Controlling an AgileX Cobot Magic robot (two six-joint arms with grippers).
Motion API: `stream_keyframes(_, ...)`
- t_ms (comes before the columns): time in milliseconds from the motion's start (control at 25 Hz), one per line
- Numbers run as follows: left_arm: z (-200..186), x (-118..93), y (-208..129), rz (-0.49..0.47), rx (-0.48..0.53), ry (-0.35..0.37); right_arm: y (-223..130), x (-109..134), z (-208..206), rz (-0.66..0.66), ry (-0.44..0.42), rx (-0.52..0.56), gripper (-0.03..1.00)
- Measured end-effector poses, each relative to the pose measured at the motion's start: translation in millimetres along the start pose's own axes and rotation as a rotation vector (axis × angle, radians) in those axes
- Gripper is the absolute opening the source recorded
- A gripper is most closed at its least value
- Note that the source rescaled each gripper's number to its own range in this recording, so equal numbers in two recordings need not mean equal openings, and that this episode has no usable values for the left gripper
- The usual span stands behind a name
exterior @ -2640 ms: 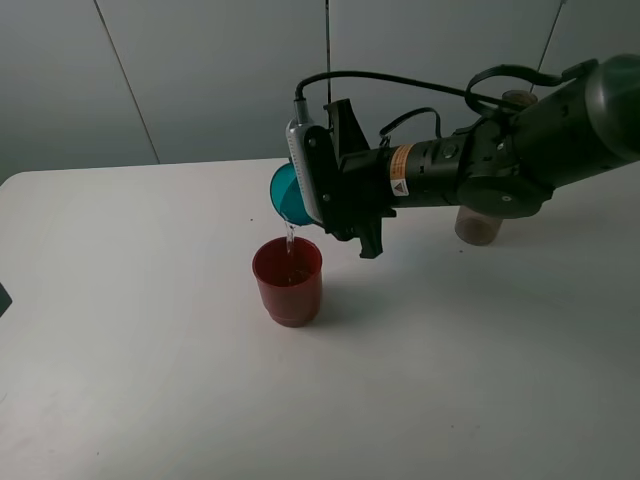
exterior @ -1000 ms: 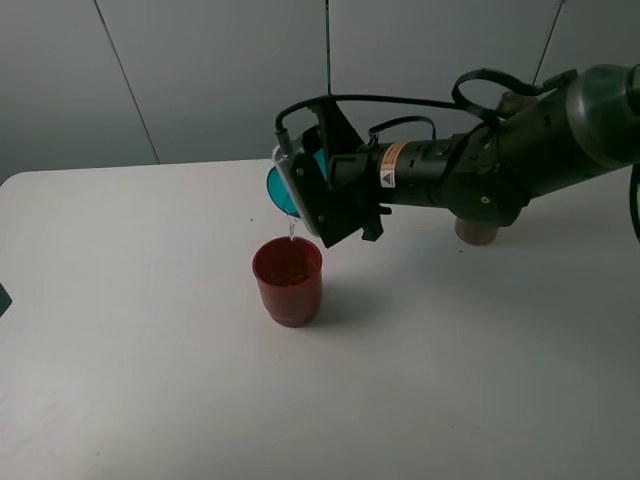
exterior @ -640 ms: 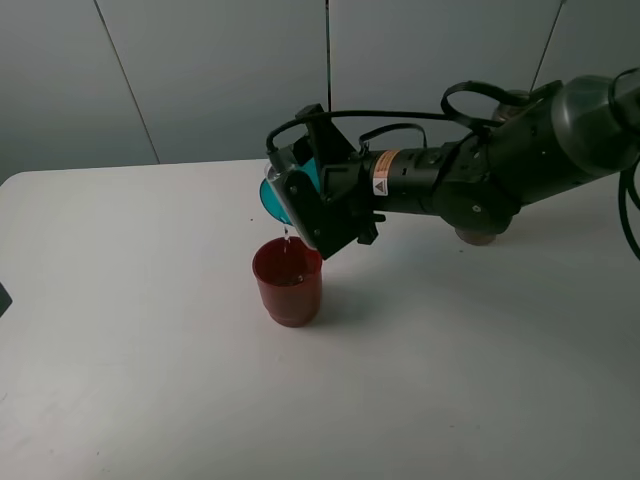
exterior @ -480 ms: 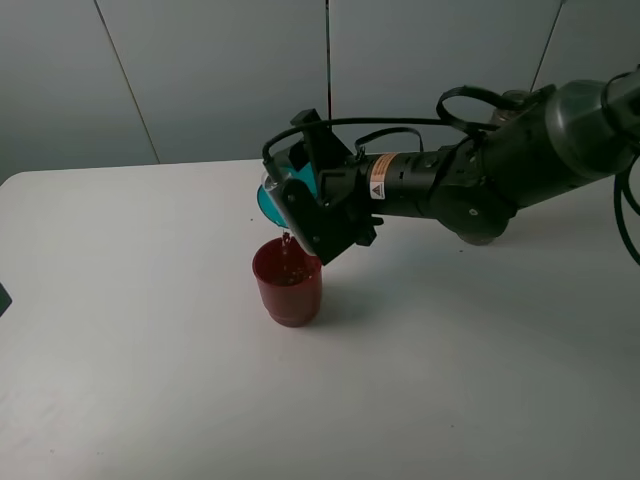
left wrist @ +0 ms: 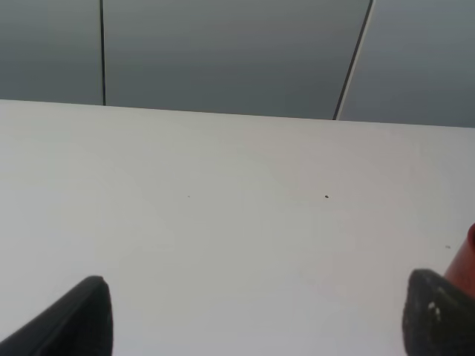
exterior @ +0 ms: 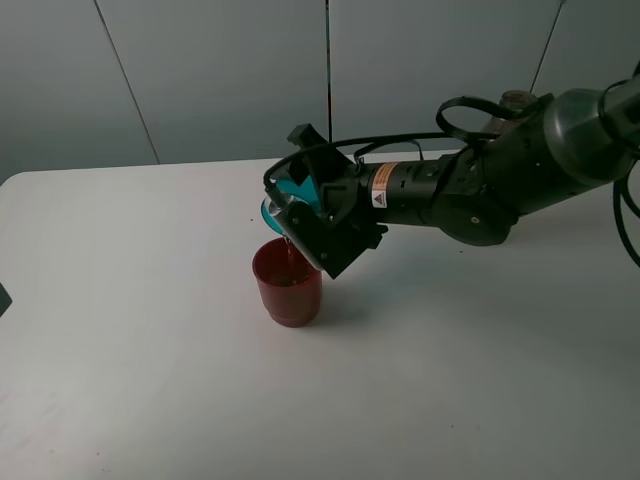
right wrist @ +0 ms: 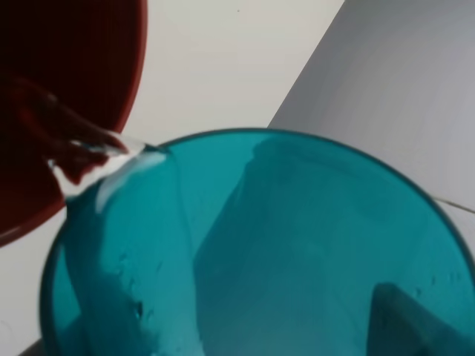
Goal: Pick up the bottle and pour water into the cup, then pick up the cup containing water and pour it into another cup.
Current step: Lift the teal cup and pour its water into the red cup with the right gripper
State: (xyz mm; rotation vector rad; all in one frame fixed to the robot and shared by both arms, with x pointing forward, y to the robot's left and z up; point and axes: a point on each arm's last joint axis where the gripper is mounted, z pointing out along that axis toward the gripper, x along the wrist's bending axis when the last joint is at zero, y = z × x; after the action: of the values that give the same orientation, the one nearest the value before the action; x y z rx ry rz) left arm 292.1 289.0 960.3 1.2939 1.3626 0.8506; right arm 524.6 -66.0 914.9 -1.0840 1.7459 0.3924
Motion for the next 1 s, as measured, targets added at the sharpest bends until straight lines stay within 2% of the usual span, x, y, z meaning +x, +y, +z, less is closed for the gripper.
stream_keyframes(720, 0.0, 0.0, 0.0, 0.000, 0.000, 0.000, 0.0, 0.1, 0.0, -0.001, 0.001, 0.000, 0.07)
stream_keyframes(840, 0.0, 0.0, 0.0, 0.000, 0.000, 0.000, 0.0, 0.1, 0.0, 0.082, 0.001, 0.000, 0.07)
stream_keyframes(1000, 0.0, 0.0, 0.0, 0.000, 0.000, 0.000, -0.2, -0.5, 0.2, 0.277, 0.000, 0.000, 0.07)
